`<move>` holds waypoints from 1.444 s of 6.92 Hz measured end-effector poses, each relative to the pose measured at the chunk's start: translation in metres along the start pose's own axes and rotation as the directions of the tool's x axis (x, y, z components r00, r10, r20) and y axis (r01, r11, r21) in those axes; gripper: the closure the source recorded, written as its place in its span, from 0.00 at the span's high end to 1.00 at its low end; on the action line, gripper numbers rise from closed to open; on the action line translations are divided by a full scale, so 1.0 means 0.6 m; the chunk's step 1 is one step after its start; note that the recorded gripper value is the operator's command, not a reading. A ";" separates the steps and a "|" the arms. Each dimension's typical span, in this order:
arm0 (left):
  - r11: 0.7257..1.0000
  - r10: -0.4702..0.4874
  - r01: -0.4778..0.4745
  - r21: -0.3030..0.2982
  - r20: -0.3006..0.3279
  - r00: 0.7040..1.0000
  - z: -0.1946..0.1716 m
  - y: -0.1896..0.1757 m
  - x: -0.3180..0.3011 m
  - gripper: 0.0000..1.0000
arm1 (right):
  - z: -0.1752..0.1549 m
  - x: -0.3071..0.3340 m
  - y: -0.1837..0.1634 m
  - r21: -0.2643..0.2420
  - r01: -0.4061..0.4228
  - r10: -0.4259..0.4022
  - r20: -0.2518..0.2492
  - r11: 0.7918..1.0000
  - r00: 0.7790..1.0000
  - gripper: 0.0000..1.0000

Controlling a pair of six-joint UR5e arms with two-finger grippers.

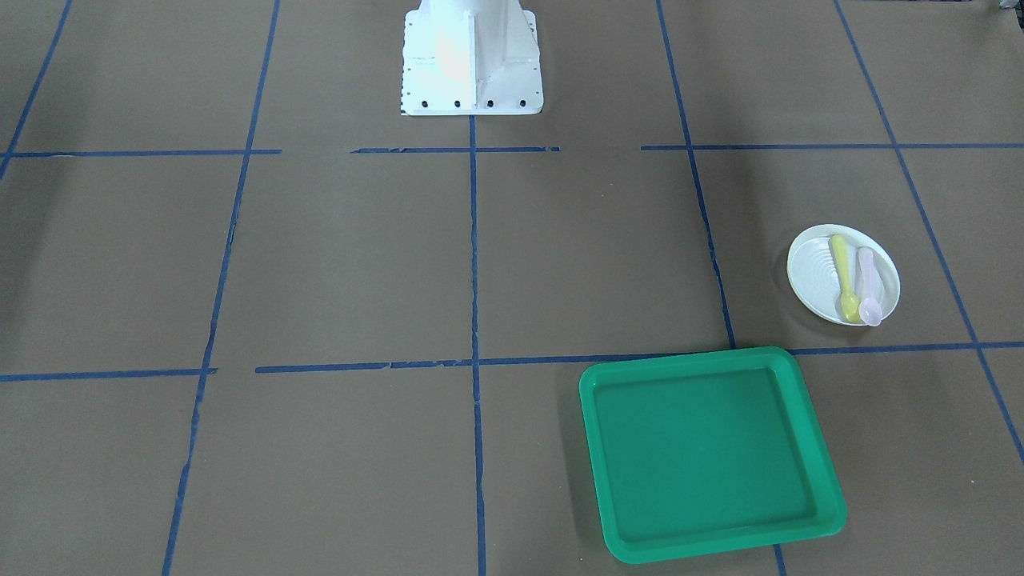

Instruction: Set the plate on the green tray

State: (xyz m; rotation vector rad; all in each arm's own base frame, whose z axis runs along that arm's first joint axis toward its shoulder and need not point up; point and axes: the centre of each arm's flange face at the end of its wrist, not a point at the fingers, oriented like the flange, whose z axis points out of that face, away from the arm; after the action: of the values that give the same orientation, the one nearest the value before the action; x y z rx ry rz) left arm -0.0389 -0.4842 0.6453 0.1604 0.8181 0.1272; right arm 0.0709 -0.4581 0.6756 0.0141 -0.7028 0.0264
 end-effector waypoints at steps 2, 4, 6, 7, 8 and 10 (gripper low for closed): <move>1.000 0.027 -0.027 -0.004 -0.048 0.998 0.083 -0.010 0.055 1.00 | 0.000 0.000 0.000 0.001 0.001 -0.001 0.000 1.000 1.000 1.00; 1.000 -0.010 0.010 -0.006 -0.054 0.998 0.166 -0.016 0.116 1.00 | 0.000 0.000 0.000 0.001 0.001 -0.001 0.000 1.000 1.000 1.00; 1.000 -0.019 0.018 -0.008 -0.039 0.999 0.218 -0.033 0.131 0.87 | 0.000 0.000 0.000 0.001 0.001 -0.001 0.000 1.000 1.000 1.00; 1.000 -0.011 0.010 -0.019 -0.041 0.999 0.236 -0.041 0.142 0.83 | 0.000 0.000 0.000 0.001 0.001 -0.001 0.000 1.000 1.000 1.00; 1.000 -0.004 0.002 -0.029 -0.043 0.999 0.249 -0.047 0.151 0.83 | 0.000 0.000 0.000 0.000 0.001 -0.001 0.000 1.000 1.000 1.00; 0.999 0.006 -0.008 -0.043 -0.045 0.999 0.266 -0.057 0.162 0.80 | 0.001 0.001 0.000 -0.001 0.000 0.000 0.000 1.000 1.000 1.00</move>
State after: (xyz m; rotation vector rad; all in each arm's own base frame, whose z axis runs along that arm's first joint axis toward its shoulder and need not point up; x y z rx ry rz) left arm 0.1459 -0.5154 0.6765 0.1201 0.8593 0.1552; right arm 0.0709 -0.4581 0.6761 0.0133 -0.7028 0.0266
